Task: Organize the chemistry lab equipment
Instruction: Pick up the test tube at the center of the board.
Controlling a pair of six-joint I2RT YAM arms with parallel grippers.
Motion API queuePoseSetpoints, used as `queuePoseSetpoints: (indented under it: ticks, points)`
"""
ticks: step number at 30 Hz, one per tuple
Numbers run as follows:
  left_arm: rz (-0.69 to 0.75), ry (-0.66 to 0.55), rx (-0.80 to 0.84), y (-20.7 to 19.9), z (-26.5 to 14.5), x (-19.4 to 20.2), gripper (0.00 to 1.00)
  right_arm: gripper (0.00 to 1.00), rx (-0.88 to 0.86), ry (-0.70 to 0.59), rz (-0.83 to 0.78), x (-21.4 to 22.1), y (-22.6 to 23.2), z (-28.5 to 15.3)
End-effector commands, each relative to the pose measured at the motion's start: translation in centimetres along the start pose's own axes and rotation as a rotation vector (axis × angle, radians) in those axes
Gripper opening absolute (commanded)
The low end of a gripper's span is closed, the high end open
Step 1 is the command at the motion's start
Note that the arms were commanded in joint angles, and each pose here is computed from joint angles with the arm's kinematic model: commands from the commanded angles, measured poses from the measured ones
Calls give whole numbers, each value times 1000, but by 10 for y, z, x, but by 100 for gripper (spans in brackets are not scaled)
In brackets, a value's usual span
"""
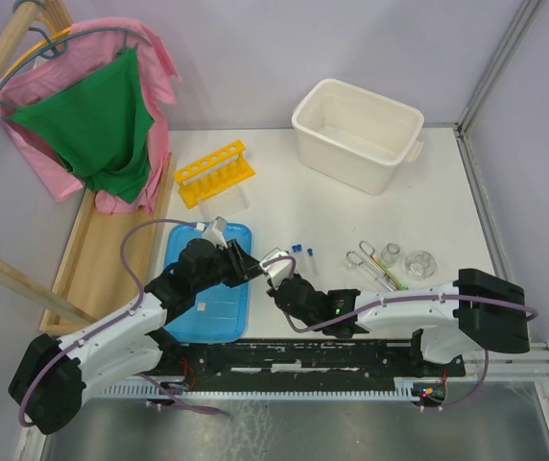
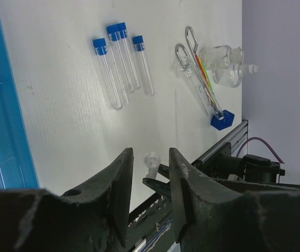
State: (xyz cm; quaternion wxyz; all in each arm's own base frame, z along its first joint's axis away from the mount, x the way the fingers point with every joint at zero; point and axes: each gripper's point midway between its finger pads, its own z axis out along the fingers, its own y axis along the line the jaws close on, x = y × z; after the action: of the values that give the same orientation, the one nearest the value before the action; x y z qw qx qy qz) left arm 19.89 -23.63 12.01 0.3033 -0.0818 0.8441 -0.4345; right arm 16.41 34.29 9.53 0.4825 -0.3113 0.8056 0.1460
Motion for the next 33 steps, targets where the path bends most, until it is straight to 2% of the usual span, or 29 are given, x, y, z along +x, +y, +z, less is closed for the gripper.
queuePoseSetpoints:
  ticks: [1,5,17,19,22,25,30,33]
  points:
    - [-9,-16,65,-17,2,-4,39,8,7,-66,26,-25,6,1]
    - [-7,-4,66,-17,4,-1,34,8,8,-65,26,-25,7,2]
    - [6,9,32,-8,10,3,5,10,17,-59,22,-23,6,3]
    - [14,-8,15,-5,10,1,3,16,16,-56,22,-23,5,2]
    - [39,-47,-36,3,10,-8,3,37,-4,-60,20,-25,7,-2]
    - [71,-90,-89,10,12,-18,3,48,-20,-70,22,-29,6,-11]
    - [136,-146,-157,8,17,-42,3,49,-10,-77,31,-32,-5,-27]
    - [193,-211,-224,7,20,-69,3,50,66,-83,47,-32,-24,-34]
